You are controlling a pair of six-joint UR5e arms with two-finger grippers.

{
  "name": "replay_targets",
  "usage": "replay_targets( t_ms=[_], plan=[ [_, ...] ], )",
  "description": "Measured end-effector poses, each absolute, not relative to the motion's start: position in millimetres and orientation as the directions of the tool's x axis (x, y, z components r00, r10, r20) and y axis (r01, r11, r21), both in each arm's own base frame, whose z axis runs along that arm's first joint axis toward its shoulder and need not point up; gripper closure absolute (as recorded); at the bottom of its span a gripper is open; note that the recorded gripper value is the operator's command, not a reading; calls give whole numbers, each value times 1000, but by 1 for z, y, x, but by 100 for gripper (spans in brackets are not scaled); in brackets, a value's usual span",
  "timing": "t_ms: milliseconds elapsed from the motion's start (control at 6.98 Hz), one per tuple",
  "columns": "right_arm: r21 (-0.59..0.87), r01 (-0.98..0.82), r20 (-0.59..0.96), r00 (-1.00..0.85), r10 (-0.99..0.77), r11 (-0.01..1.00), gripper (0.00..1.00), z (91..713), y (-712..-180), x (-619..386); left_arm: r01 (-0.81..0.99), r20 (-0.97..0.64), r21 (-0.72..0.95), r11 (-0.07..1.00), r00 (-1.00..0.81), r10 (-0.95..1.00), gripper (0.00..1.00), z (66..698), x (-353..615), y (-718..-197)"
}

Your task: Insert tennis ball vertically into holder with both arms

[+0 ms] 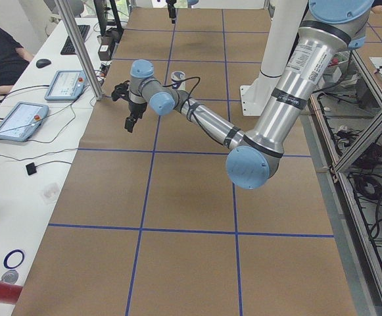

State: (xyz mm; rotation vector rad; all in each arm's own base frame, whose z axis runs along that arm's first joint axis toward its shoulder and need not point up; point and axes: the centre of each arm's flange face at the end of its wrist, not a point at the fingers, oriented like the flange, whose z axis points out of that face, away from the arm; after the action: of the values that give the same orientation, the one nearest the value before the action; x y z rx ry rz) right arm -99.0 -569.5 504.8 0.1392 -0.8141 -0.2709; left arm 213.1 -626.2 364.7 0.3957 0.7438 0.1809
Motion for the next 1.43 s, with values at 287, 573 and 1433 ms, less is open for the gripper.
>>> replay_targets(
  t_ms=[287, 573, 1433],
  plan=[
    [191, 195, 690, 670, -273, 962, 0, 541, -556, -85, -91, -571, 385, 918, 758, 314, 0, 413, 130, -643],
    [161, 180, 684, 688, -241, 971, 0, 562, -551, -72, -35, -648, 315, 949, 722, 242, 0, 463, 35, -645],
    [75, 37, 724, 685, -80, 996, 0, 583, -536, 7, 2, -712, 34, 999, 702, 23, 0, 602, -6, -616]
  ],
)
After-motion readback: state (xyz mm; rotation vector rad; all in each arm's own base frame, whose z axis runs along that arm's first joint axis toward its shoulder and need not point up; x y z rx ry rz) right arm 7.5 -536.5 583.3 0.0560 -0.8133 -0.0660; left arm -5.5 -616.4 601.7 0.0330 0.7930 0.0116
